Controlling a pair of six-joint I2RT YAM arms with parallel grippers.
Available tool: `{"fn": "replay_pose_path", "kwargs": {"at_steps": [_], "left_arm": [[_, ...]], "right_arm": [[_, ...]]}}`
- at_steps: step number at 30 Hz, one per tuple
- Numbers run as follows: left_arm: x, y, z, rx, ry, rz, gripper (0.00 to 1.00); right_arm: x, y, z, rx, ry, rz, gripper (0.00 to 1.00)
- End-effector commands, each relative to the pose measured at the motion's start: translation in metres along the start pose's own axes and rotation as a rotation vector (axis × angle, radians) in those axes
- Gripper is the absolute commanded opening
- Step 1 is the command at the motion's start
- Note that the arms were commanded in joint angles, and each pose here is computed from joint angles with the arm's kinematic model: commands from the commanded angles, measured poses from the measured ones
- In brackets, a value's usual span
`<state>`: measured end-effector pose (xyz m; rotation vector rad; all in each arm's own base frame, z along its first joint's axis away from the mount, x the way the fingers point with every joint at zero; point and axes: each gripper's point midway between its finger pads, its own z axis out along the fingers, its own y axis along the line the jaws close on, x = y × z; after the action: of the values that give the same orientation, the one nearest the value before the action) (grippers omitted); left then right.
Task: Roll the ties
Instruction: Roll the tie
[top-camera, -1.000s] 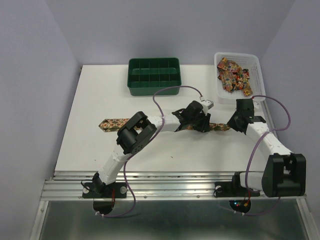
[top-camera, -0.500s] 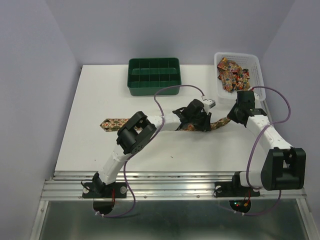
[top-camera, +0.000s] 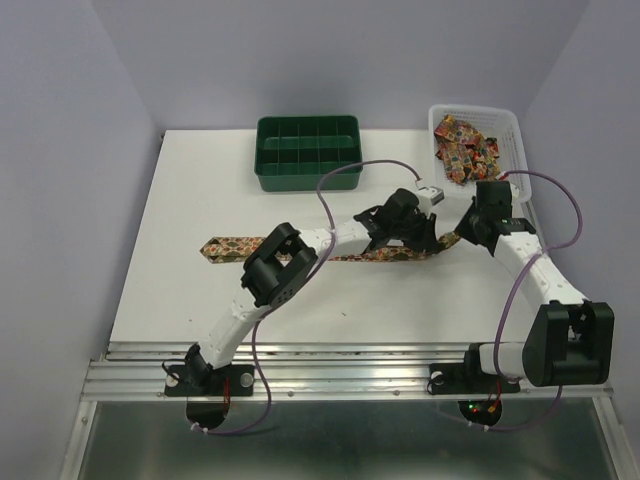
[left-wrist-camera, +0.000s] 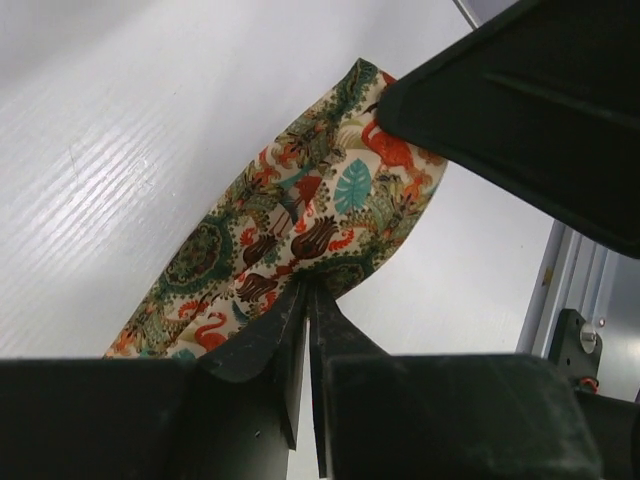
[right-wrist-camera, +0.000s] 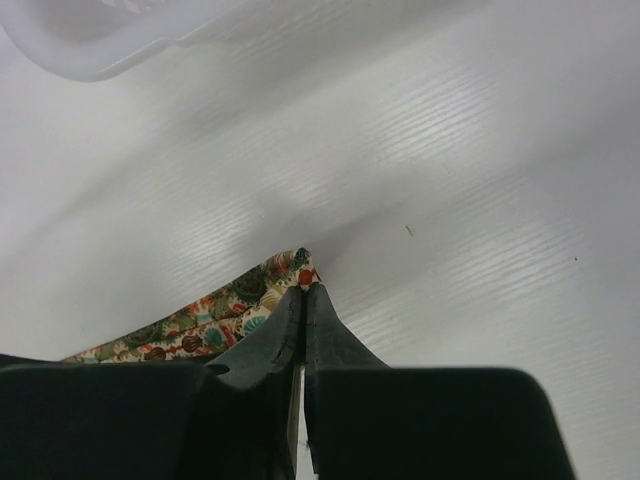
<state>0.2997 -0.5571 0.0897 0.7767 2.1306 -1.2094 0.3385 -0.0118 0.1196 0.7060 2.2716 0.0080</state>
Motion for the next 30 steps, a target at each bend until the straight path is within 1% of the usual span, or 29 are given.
{"fn": "replay_pose_path", "kwargs": {"at_steps": [1,3,5,6,10,15,23,30], "left_arm": [[-0.013,-0.01,0.014,0.03,-0.036,0.002,0.17],[-0.017,-0.007,0.019,0.016,-0.049,-0.005,0.16],[-0.011,0.0,0.027,-0.001,-0.044,-0.019,0.14],[-0.017,0.001,0.029,-0.012,-0.061,-0.023,0.14],[-0.014,0.008,0.039,-0.03,-0.066,-0.044,0.13],[-0.018,0.011,0.039,-0.045,-0.079,-0.046,0.12],[-0.013,0.015,0.042,-0.053,-0.072,-0.049,0.12],[-0.008,0.018,0.043,-0.059,-0.065,-0.057,0.12]], "right_arm": [[-0.011,0.005,-0.004,-0.034,-0.049,0.014,0.01],[-0.009,0.006,-0.004,-0.041,-0.041,0.021,0.01],[-0.004,0.007,-0.003,-0.052,-0.028,0.027,0.01],[-0.003,0.008,-0.003,-0.06,-0.026,0.026,0.01],[0.011,0.005,0.0,-0.07,0.006,0.027,0.01],[0.015,0.004,-0.001,-0.066,0.004,0.019,0.01],[0.014,0.022,-0.004,-0.142,-0.01,0.015,0.01],[0.018,0.032,-0.007,-0.199,0.011,0.019,0.06]]}}
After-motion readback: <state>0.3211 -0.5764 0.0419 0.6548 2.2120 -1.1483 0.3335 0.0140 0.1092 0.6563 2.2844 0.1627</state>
